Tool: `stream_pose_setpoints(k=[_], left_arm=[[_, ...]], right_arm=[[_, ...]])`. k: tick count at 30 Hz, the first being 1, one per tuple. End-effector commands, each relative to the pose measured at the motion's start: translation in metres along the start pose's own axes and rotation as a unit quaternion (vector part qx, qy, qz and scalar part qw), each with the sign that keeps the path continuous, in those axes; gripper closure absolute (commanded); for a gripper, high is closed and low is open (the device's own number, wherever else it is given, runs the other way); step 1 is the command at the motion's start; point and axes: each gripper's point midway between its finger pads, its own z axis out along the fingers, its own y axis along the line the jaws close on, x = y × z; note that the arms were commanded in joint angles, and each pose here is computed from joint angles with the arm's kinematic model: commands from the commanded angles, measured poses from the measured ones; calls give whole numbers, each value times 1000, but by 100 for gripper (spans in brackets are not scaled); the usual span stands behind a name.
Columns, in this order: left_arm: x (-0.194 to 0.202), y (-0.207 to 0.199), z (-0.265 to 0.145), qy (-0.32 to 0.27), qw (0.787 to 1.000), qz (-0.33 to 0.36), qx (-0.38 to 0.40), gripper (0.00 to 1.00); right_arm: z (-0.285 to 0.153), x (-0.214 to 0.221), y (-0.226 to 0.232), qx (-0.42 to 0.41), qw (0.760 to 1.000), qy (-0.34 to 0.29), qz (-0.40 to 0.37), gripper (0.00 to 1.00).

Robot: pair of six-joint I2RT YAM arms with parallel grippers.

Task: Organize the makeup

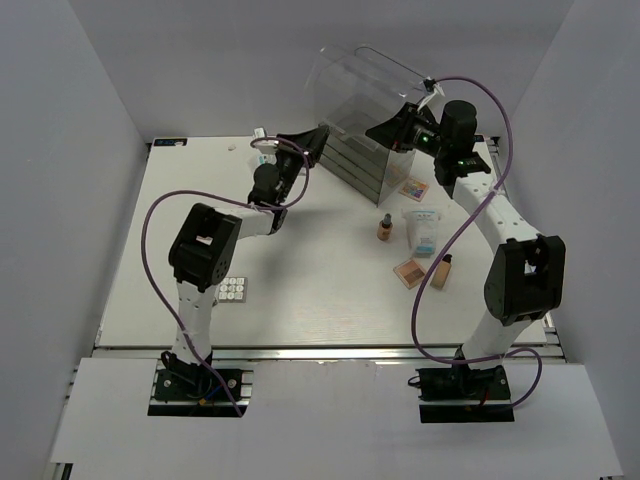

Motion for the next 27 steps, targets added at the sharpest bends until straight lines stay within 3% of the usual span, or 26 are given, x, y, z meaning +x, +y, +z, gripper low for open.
stream_pose_setpoints(k=[1,2,4,5,8,10,15,17,18,20,21,22,23,24,25,26,27], left_arm=[[-11,-58,-6,-10,999,23,37,60],[-15,-42,-17,-16,999,28,9,53],[-22,-45,-29,-27,998,51,-12,50],[-28,-25,-44,-32,997,57,-47,46],[-45,-6,-65,-54,988,86,-120,37],[-56,31,-83,-54,972,102,-206,34],[-96,97,-109,-52,918,139,-368,22],[-117,98,-97,-67,910,151,-381,19],[-123,123,-109,-59,890,158,-424,18],[-143,120,-90,-67,880,172,-437,13],[-145,155,-113,-48,845,175,-503,13],[-155,141,-87,-51,848,188,-493,8],[-161,149,-86,-47,835,196,-512,7],[-160,182,-110,-21,798,200,-568,7],[-162,185,-106,-16,791,202,-577,7],[-169,174,-86,-18,798,209,-566,7],[-166,183,-93,-9,787,195,-585,8]], right_arm=[[-2,-22,21,-32,998,-31,-33,78],[-3,-23,22,-34,998,-31,-33,78],[-3,-22,23,-35,998,-31,-34,79],[-4,-22,23,-36,998,-32,-35,79],[-4,-21,23,-36,998,-31,-32,81],[-4,-21,26,-39,998,-30,-30,82],[-8,-24,33,-48,998,-31,-30,90],[-9,-25,37,-51,998,-31,-23,92],[-9,-25,37,-52,998,-31,-21,93],[-9,-25,39,-55,998,-31,-13,93],[-10,-26,39,-55,998,-33,-12,93],[-10,-26,39,-55,998,-34,-10,93],[-10,-27,41,-56,998,-34,-10,94],[-10,-26,40,-56,998,-34,-8,94],[-10,-27,39,-55,998,-34,-8,94],[-10,-27,40,-55,998,-35,-7,94],[-9,-28,40,-54,998,-35,-7,94]])
